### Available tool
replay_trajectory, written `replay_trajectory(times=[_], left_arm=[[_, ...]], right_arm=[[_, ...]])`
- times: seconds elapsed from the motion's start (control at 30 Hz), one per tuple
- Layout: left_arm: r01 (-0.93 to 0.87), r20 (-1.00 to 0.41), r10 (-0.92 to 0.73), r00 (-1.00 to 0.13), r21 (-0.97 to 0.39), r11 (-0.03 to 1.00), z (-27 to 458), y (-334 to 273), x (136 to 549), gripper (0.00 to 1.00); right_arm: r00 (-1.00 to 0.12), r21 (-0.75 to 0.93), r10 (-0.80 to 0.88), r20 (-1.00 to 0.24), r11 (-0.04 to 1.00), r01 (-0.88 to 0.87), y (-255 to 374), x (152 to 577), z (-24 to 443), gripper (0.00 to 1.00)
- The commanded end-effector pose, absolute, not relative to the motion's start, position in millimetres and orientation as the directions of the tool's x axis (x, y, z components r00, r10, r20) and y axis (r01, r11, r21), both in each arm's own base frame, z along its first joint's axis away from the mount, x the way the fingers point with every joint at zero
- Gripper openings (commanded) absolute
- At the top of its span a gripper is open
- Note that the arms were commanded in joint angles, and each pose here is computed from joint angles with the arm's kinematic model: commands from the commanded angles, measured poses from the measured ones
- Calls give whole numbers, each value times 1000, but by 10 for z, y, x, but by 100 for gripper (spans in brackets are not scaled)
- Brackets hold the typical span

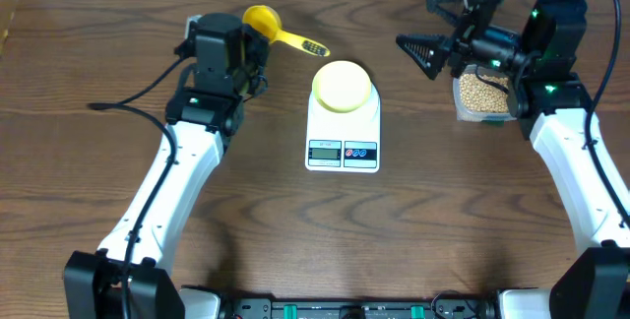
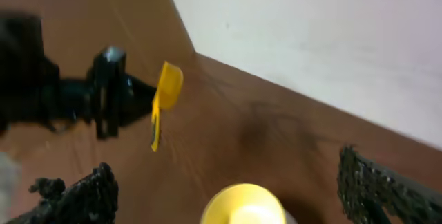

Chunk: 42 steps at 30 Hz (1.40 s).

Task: Scoop item into bowl and weigh 50g on scale
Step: 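Bring the scoop over the scale and grasp its handle with the right gripper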

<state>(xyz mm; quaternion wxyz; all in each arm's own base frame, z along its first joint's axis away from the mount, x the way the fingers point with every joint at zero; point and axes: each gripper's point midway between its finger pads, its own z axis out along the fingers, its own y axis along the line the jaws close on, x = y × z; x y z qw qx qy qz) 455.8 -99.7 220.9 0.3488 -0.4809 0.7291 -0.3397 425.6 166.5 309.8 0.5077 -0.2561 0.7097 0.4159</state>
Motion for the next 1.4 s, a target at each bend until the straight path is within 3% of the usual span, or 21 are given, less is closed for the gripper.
replay_trajectory(times=[0.0, 0.1, 0.3, 0.43, 0.5, 0.57, 0.6, 0.67, 0.8, 1.07, 1.17, 1.37], left_arm=[[-499, -139, -960, -244, -831, 247, 2119, -1033, 4610, 8], [-507, -133, -959, -250, -826, 246, 2059, -1082, 4623, 8], [-498, -132, -954, -269, -829, 255, 2062, -1176, 4613, 8], [-494, -130, -949, -288, -829, 264, 2061, -1258, 4591, 8], [-491, -128, -946, -298, -829, 267, 2061, -1301, 4579, 8], [-489, -128, -944, -304, -829, 270, 2061, -1329, 4572, 8], [-489, -128, -944, -305, -829, 271, 2061, -1337, 4569, 8], [-494, -113, -947, -300, -831, 256, 2061, -1354, 4564, 8], [-506, -69, -954, -291, -836, 214, 2059, -1383, 4555, 8], [-519, 33, -935, -352, -838, 165, 2062, -1562, 4498, 8], [-519, 46, -928, -370, -838, 165, 2063, -1599, 4484, 8], [-521, 92, -910, -405, -841, 147, 2085, -1694, 4454, 8]], right_arm=[[-524, 529, 186, -831, 558, -639, 1818, 4419, 2985, 99], [-592, 608, 252, -765, 585, -537, 1938, 4508, 2841, 89], [-671, 699, 307, -675, 558, -448, 2160, 4516, 2695, 87], [-682, 701, 293, -670, 551, -453, 2251, 4482, 2659, 63], [-686, 702, 285, -670, 546, -458, 2298, 4459, 2653, 61], [-690, 702, 277, -669, 540, -464, 2350, 4434, 2647, 49], [-691, 702, 274, -669, 538, -467, 2370, 4423, 2647, 48], [-695, 702, 265, -669, 532, -474, 2428, 4392, 2648, 58], [-698, 701, 249, -671, 520, -488, 2530, 4337, 2655, 58], [-706, 702, 221, -673, 493, -514, 2688, 4235, 2670, 49], [-709, 703, 211, -673, 482, -523, 2733, 4199, 2677, 41], [-712, 703, 203, -672, 476, -528, 2773, 4171, 2676, 37]])
